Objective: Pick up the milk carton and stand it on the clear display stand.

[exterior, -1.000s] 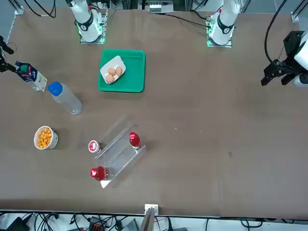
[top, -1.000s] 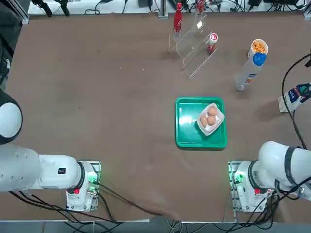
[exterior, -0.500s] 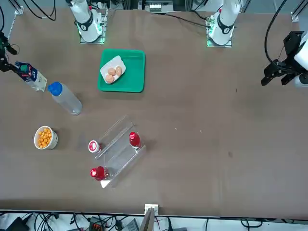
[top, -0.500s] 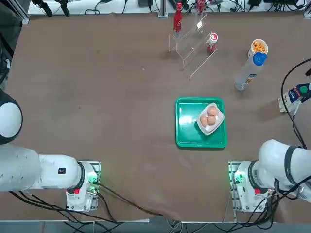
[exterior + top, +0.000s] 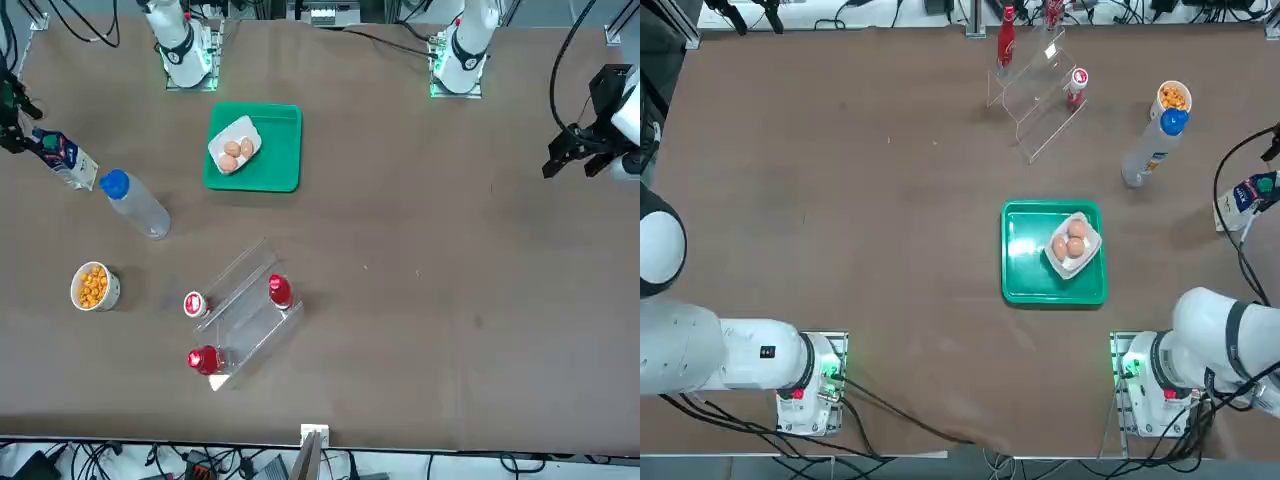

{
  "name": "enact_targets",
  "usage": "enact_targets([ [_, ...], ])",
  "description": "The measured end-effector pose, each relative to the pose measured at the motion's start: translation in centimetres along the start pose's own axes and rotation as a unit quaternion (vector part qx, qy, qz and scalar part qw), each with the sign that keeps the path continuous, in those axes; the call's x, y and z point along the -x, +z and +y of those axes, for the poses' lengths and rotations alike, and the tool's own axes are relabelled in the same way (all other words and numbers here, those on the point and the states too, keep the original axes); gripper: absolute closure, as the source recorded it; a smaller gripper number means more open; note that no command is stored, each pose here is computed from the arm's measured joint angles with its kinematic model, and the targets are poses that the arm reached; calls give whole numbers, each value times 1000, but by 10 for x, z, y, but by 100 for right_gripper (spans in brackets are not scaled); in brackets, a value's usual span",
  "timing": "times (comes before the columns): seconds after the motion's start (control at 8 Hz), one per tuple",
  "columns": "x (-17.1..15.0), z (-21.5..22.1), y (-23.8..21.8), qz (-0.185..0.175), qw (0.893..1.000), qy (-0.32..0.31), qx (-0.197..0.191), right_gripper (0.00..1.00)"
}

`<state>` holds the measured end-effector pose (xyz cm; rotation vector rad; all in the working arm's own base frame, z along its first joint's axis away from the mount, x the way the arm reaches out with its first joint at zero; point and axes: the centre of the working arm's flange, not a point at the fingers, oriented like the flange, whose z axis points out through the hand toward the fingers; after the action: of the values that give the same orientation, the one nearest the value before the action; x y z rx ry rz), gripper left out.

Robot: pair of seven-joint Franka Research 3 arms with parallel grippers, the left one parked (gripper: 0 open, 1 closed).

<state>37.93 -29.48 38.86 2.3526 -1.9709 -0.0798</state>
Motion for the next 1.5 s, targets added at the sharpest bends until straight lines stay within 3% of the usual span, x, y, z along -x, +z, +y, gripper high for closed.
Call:
enact_targets([
  [1.5, -11, 10, 47, 8, 1000, 10, -6, 0],
])
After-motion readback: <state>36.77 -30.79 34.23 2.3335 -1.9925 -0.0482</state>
